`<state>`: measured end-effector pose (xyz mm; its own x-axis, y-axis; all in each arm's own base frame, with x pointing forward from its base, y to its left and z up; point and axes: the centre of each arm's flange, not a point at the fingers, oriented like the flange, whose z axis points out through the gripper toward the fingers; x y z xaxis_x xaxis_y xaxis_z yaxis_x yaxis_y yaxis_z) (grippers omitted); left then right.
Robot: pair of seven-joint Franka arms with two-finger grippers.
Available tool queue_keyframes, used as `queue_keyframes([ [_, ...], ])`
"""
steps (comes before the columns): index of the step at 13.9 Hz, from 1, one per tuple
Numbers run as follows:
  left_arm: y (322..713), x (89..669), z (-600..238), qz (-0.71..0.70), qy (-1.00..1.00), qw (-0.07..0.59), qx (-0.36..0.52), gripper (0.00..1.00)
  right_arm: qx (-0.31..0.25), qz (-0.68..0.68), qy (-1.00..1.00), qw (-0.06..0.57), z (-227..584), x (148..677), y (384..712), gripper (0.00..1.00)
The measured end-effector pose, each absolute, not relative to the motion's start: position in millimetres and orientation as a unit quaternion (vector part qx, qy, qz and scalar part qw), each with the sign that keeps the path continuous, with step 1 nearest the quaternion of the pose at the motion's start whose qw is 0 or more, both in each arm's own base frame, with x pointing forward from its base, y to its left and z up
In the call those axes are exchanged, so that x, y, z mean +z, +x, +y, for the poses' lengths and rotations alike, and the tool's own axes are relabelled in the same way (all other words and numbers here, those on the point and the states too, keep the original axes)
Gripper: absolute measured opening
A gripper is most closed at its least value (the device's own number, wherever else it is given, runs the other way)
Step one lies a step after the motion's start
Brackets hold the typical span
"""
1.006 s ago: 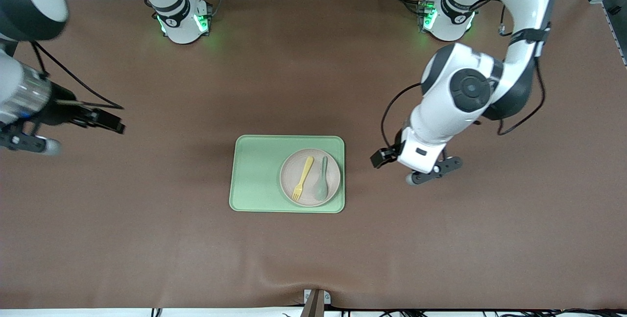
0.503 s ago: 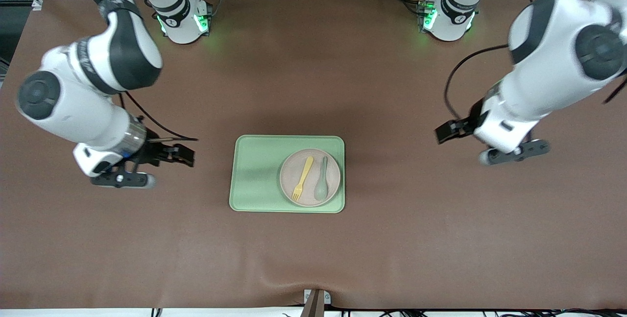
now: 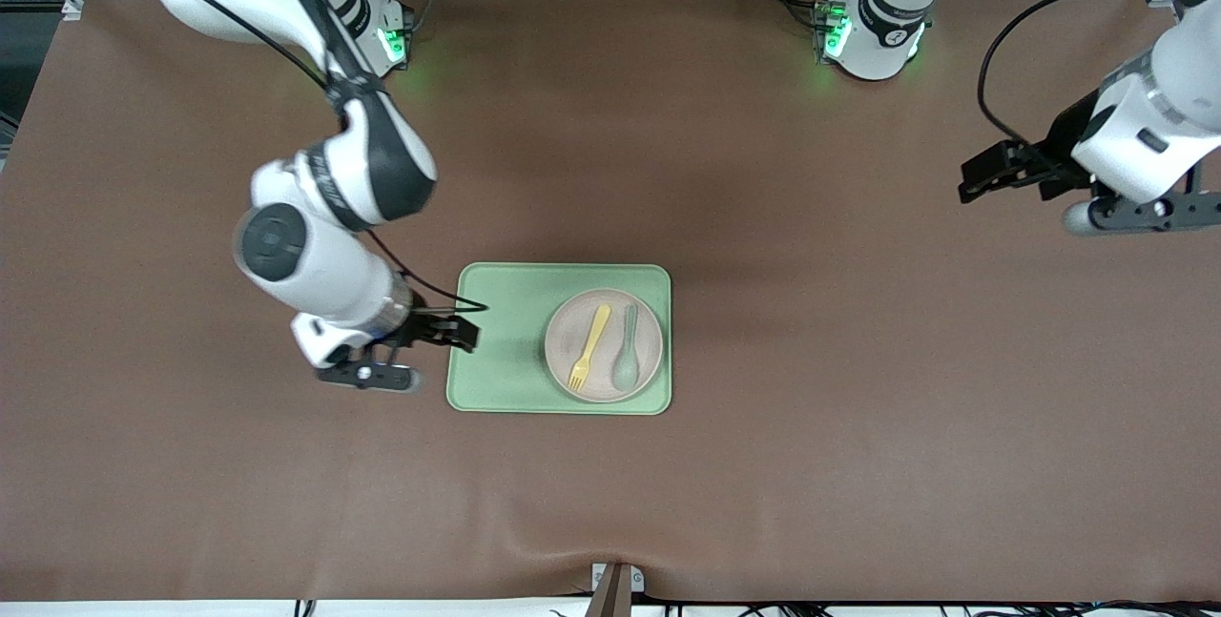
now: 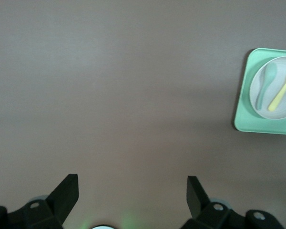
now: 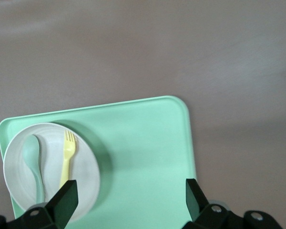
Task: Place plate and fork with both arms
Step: 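Lower the right gripper over the yellow fork on the plate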
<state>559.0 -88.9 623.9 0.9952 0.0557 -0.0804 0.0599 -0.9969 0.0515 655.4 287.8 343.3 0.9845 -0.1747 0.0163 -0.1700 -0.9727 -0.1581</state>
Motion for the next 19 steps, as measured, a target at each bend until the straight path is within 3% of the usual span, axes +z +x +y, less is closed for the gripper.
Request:
queue_keyframes([
  [9,525,679,-44,0.024,0.999,0.016,-0.041,1.0,-0.009,0.144,-0.986,0.087,402,263,653,0.81],
  [11,517,681,-42,0.025,0.999,0.014,-0.041,1.0,-0.008,0.15,-0.985,0.079,412,253,651,0.8],
  [13,511,678,-42,0.025,0.999,0.013,-0.041,1.0,-0.004,0.155,-0.985,0.07,420,238,646,0.69],
  [19,510,671,-40,0.026,0.999,-0.002,-0.029,1.0,0.011,0.152,-0.987,0.056,434,218,634,0.6],
])
